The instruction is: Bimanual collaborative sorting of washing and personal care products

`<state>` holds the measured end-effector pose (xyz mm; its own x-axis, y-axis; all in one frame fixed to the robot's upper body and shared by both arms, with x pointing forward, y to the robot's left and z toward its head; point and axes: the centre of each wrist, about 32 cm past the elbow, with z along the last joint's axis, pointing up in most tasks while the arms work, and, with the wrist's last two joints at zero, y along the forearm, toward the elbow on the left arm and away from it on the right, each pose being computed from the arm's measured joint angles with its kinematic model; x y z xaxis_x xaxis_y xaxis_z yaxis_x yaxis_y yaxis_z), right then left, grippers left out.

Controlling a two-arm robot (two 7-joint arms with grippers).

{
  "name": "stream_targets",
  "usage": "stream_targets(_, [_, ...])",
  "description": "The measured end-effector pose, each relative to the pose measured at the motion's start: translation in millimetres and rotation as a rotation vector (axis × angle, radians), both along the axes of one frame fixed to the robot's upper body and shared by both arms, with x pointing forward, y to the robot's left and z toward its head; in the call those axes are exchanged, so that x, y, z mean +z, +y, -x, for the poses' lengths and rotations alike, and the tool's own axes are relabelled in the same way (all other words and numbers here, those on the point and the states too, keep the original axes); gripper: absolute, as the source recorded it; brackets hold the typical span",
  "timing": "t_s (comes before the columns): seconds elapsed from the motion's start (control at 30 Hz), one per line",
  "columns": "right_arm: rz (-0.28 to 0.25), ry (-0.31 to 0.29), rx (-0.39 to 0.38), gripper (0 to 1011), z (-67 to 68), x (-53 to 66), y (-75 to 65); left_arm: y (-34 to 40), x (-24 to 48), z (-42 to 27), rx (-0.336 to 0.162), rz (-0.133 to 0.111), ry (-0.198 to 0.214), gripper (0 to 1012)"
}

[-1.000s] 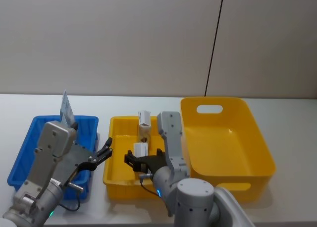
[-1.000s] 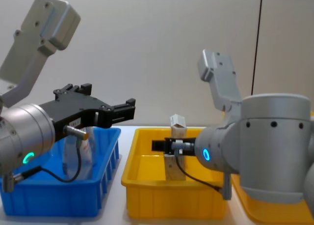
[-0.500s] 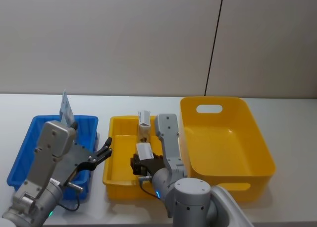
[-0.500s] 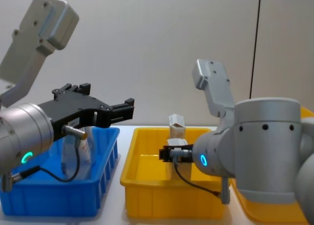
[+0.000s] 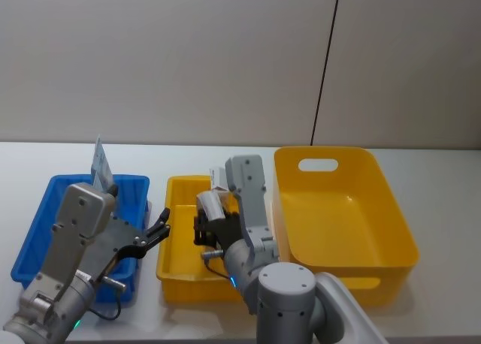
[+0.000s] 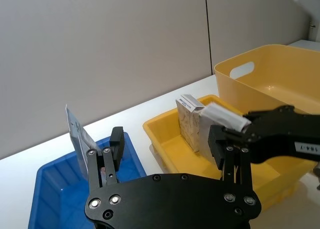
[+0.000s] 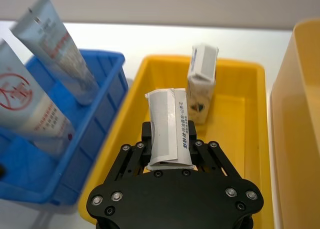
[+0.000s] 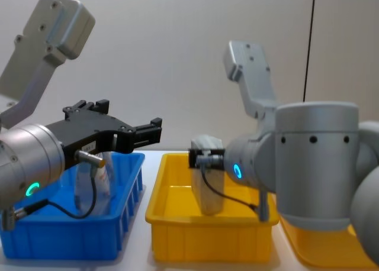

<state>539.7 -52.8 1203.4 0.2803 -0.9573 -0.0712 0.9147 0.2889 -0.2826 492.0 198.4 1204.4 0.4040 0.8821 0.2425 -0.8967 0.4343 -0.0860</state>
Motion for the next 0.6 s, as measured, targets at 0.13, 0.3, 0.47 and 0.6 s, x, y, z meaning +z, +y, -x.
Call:
stream_targets(0.13, [0.002, -0.05, 0.006, 327, 4.0, 8.6, 1.6, 0.0, 0.0, 0.0, 0.0, 0.0, 0.0, 1002])
stream_targets(0.3, [0.014, -0.104, 0.001, 327, 10.3, 20.0, -0.3, 0.0, 0.0, 0.0, 0.0, 0.0, 0.0, 1001])
stream_targets(0.47, [0.033, -0.149, -0.018, 327, 18.4, 32.5, -4.6, 0.0, 0.0, 0.0, 0.0, 0.0, 0.0, 1001])
stream_targets(0.6, [0.055, -0.17, -0.039, 327, 22.7, 40.3, -9.8, 0.0, 0.0, 0.0, 0.0, 0.0, 0.0, 1001])
